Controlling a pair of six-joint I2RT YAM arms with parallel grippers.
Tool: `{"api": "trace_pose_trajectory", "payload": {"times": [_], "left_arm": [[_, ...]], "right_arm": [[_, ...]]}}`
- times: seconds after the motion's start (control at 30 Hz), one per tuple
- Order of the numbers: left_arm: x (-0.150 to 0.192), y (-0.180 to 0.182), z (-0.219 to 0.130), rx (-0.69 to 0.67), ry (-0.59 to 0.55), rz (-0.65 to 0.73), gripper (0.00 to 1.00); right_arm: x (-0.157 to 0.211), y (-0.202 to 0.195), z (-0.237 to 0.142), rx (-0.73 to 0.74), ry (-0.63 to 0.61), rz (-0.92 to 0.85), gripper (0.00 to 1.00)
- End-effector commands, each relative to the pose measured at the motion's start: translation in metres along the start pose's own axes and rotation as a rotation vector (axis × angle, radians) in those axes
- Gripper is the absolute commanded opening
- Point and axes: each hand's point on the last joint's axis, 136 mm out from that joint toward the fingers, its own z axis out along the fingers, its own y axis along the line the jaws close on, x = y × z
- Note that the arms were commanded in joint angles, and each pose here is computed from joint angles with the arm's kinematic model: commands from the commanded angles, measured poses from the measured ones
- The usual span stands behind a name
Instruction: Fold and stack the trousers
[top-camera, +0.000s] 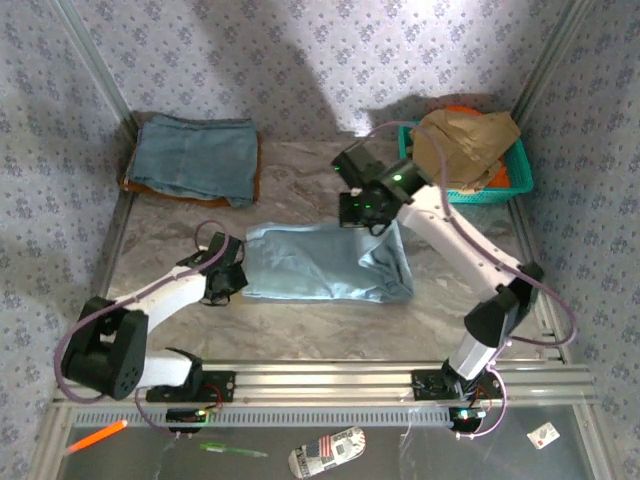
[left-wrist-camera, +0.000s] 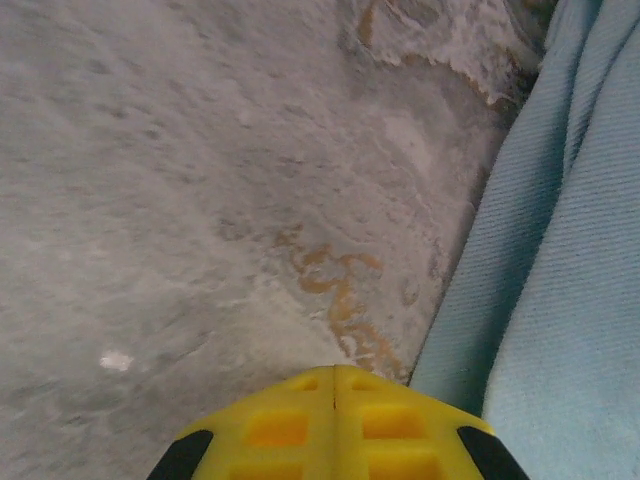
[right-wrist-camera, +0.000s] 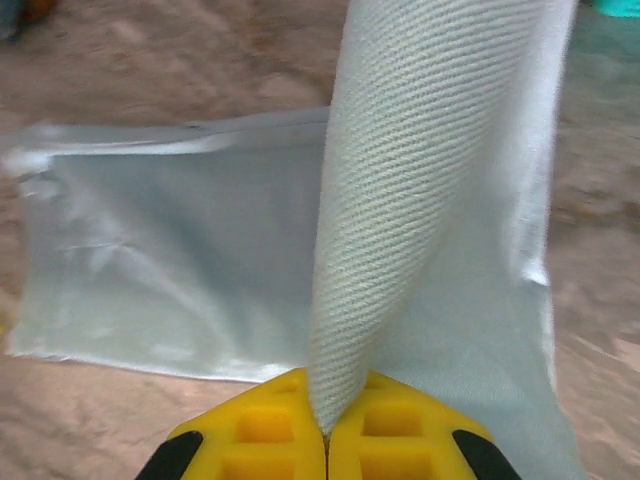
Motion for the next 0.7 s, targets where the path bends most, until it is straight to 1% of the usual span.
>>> {"api": "trace_pose_trajectory", "payload": {"times": [0.0, 0.17, 0.3, 0.5, 0.67], "left_arm": [[0.003, -0.02, 0.01, 0.081, 0.016, 0.028, 0.0], [0.015, -0.033, 0.026, 0.136, 0.069, 0.039, 0.0], [0.021, -0.041, 0.033, 0.167, 0.092, 0.05, 0.0], [0.026, -0.049, 0.034, 0.21, 0.096, 0.074, 0.0], [0.031, -0.052, 0.036, 0.229, 0.098, 0.087, 0.0]], "right_arm": [[-0.002, 0.043, 0.007, -0.047, -0.02, 0.039, 0.0], [0.01, 0.107, 0.039, -0.109, 0.017, 0.033, 0.0], [0.019, 0.144, 0.062, -0.152, 0.049, 0.04, 0.0], [0.031, 0.184, 0.092, -0.219, 0.104, 0.034, 0.0], [0.03, 0.214, 0.105, -0.319, 0.097, 0.039, 0.0]]}}
